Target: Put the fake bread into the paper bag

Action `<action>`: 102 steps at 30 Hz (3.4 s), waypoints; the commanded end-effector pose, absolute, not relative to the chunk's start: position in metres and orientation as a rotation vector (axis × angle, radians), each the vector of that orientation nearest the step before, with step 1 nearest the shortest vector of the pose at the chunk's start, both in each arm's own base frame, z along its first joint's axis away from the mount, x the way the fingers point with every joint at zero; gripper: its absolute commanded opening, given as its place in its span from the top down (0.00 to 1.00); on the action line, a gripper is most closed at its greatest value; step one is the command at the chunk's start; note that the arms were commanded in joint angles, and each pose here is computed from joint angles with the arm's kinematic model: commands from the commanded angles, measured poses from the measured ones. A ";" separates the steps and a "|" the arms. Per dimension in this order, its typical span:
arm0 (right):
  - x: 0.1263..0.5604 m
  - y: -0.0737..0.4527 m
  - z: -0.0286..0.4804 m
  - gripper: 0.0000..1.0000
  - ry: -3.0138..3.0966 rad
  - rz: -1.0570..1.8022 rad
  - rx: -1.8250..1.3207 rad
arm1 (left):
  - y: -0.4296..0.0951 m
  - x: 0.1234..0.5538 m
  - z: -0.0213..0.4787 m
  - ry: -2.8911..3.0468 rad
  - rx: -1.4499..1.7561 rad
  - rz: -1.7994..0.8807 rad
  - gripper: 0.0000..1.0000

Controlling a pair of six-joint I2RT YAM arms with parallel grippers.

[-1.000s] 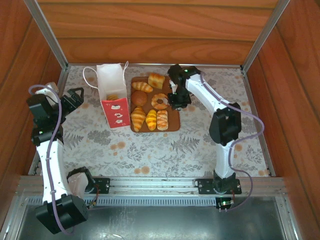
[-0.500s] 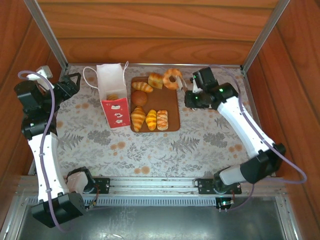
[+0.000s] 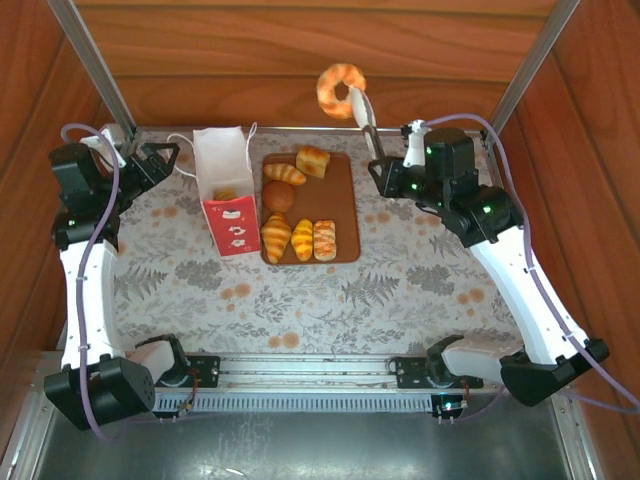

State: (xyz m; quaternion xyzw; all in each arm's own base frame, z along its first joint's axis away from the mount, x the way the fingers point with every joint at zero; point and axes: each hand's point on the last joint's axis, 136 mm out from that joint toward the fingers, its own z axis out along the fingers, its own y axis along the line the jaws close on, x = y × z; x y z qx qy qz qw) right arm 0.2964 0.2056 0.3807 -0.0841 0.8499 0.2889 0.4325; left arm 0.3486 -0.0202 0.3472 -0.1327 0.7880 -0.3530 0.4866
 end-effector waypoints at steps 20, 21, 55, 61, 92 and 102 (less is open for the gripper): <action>0.259 0.403 0.398 0.96 2.032 1.162 -0.696 | -0.017 0.370 0.324 1.984 -0.385 -0.848 0.65; 0.258 0.407 0.393 0.96 2.050 1.162 -0.700 | -0.016 0.370 0.323 1.984 -0.390 -0.841 0.67; 0.275 0.368 0.289 0.73 2.498 0.602 -0.668 | -0.006 0.362 0.303 1.999 -0.447 -0.755 0.92; 0.275 0.372 0.292 0.64 2.487 0.626 -0.673 | -0.007 0.362 0.304 1.999 -0.442 -0.765 0.93; 0.261 0.331 0.502 0.70 1.832 0.974 -0.576 | 0.018 0.349 0.339 1.879 -0.499 -0.643 0.00; 0.292 0.233 0.415 0.70 2.092 0.754 -0.297 | 0.024 0.329 0.331 1.852 -0.501 -0.574 0.00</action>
